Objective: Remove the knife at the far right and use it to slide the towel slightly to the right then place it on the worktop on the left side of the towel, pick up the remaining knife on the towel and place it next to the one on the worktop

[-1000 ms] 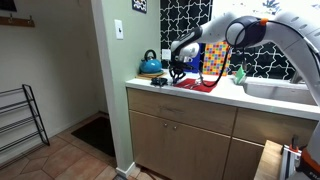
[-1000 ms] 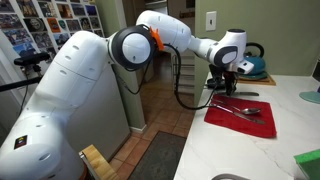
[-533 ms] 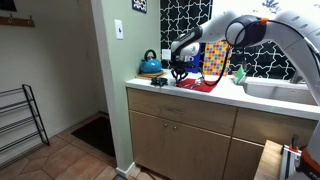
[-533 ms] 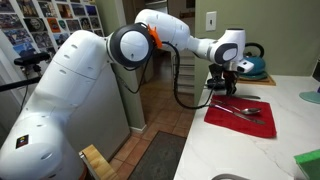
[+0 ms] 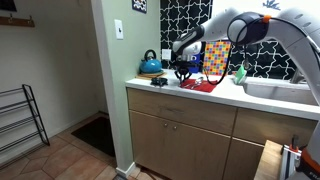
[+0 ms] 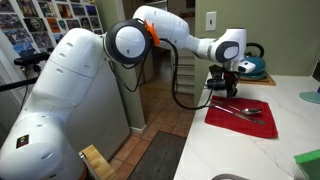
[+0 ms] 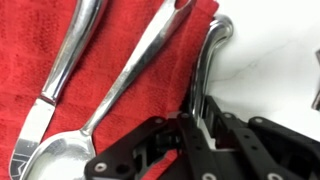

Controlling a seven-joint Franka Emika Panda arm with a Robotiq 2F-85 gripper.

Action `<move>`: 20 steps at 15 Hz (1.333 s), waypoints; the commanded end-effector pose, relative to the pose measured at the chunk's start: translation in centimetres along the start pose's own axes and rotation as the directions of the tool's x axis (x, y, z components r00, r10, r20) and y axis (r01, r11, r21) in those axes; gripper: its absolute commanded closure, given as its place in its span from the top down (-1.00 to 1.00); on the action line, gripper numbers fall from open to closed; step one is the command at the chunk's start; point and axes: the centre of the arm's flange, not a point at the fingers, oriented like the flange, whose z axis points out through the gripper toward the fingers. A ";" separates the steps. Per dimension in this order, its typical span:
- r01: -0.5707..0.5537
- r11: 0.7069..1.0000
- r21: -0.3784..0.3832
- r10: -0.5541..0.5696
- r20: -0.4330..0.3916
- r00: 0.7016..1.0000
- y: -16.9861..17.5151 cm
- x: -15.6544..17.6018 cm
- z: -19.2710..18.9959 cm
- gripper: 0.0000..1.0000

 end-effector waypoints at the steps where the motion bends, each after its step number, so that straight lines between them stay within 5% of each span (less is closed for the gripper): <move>1: 0.056 0.996 -0.067 -0.054 0.030 0.998 2.7 -1.6 0.2 -0.91; 10: 0.222 0.961 -0.163 -0.218 0.044 0.975 6.1 -2.0 0.3 -0.91; 20: 0.246 0.969 0.014 -0.246 0.026 0.969 1.1 -2.6 -1.6 -0.91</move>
